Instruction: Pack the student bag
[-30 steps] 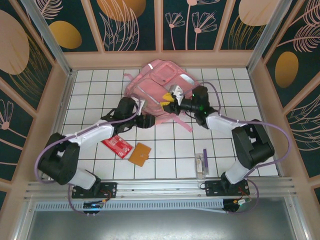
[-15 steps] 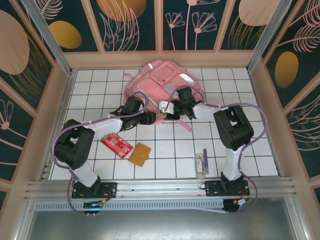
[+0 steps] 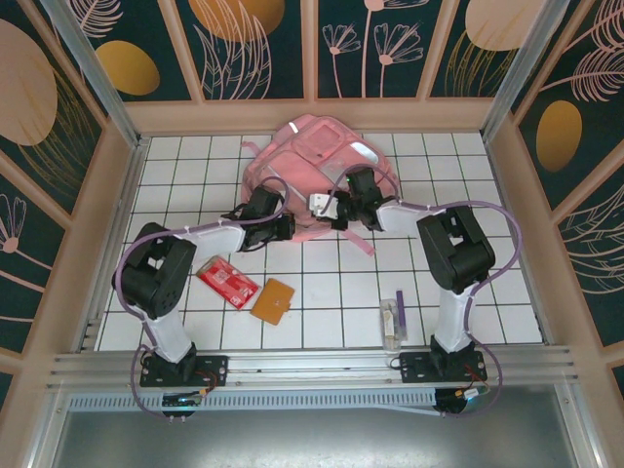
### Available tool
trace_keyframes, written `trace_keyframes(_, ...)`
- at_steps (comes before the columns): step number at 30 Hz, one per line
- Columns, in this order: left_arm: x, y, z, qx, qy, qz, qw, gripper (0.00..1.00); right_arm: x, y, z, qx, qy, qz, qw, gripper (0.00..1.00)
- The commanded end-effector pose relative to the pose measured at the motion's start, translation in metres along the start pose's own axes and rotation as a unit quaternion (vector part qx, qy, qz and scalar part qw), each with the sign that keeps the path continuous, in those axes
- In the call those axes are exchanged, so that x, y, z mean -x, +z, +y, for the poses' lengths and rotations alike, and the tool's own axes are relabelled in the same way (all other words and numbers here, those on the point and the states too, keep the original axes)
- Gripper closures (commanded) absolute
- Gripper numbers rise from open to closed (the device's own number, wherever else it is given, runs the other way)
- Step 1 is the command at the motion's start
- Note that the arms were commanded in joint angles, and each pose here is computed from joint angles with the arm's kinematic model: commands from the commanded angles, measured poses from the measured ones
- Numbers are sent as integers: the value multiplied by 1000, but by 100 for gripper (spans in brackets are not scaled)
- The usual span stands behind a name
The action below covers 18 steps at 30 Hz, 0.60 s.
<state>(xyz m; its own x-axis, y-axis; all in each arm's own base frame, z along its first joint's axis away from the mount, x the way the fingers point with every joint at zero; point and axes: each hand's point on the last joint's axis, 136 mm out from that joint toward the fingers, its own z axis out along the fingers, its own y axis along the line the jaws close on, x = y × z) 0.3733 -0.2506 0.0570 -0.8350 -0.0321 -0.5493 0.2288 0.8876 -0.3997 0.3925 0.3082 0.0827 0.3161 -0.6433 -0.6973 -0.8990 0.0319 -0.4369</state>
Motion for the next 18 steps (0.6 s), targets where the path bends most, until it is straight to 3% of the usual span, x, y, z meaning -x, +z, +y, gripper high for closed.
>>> trace_keyframes(1,21,-36,-29,-60,12,-42,997,100,19,-29,-18,-14,18,-49,999,100)
trace_keyframes(7,40,-82,-61,-159,53,-95,981,100,31,-41,-24,-21,20,-70,997,100)
trace_keyframes(14,31,-88,-67,-206,70,-88,972,100,36,-47,-20,-18,10,-71,997,100)
trace_keyframes(16,28,-88,-72,-224,76,-81,968,100,39,-47,-17,-11,13,-76,997,63)
trace_keyframes(18,26,-88,-77,-239,78,-79,965,100,48,-50,-11,9,16,-92,996,56)
